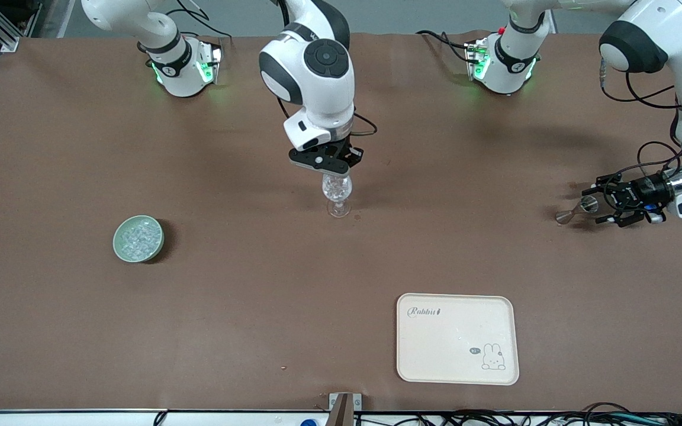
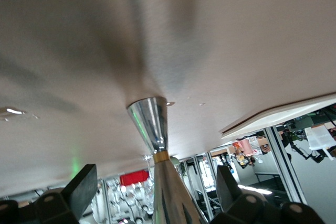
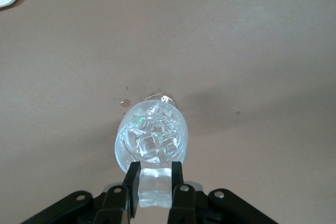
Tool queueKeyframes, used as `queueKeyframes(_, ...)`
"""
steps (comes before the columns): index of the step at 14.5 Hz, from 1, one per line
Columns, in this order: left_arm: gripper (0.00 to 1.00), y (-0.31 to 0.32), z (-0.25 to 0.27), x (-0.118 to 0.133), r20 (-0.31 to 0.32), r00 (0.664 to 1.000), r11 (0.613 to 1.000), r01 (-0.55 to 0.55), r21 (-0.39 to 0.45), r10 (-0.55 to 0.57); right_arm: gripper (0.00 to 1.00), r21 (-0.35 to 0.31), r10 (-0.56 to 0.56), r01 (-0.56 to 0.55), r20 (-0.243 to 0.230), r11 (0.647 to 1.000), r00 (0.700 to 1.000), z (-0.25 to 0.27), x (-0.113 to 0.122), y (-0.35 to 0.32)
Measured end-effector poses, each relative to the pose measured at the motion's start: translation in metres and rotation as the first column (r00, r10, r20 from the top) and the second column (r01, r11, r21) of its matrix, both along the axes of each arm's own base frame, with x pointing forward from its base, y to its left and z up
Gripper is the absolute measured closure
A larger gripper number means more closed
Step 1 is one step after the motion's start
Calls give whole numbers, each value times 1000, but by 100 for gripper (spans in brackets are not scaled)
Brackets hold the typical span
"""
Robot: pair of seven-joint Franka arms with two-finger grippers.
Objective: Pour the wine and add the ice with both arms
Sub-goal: 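Open the right gripper over the glass while the left gripper lowers the jigger, then raise the right gripper away while the left gripper releases the jigger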
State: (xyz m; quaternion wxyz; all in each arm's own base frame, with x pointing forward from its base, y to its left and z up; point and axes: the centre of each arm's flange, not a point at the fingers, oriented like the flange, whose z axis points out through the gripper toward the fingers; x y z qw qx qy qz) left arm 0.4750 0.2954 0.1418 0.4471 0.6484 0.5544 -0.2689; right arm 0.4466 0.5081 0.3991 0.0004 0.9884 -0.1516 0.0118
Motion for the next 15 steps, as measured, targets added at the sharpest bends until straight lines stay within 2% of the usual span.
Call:
queueKeyframes(2, 0, 8, 19, 15, 27, 991, 989, 125, 78, -127, 72, 0, 0, 0, 0, 1000, 1000, -2, 1, 1)
queueKeyframes(4, 0, 13, 52, 44, 38, 965, 952, 250, 174, -261, 72, 1, 1, -1, 1, 1000, 1000, -4, 3, 4)
queueKeyframes(6, 0, 15, 93, 74, 24, 923, 889, 363, 280, -384, 72, 0, 1, -1, 0, 1000, 1000, -6, 4, 5)
queueKeyframes(8, 0, 5, 136, 102, -3, 869, 804, 459, 379, -495, 72, 0, 1, -1, -1, 1000, 1000, -7, 4, 5)
queueKeyframes(10, 0, -19, 182, 133, 10, 818, 728, 506, 463, -575, 57, -1, 1, -1, 0, 1000, 1000, -7, 4, 6)
queueKeyframes(13, 0, -68, 249, 178, 63, 735, 623, 522, 582, -675, 30, 4, 2, -2, 4, 1000, 1000, -4, 5, 6)
queueKeyframes(15, 0, -108, 277, 206, 134, 682, 581, 484, 654, -719, 26, 17, 0, -1, 17, 1000, 1000, 5, 8, 8)
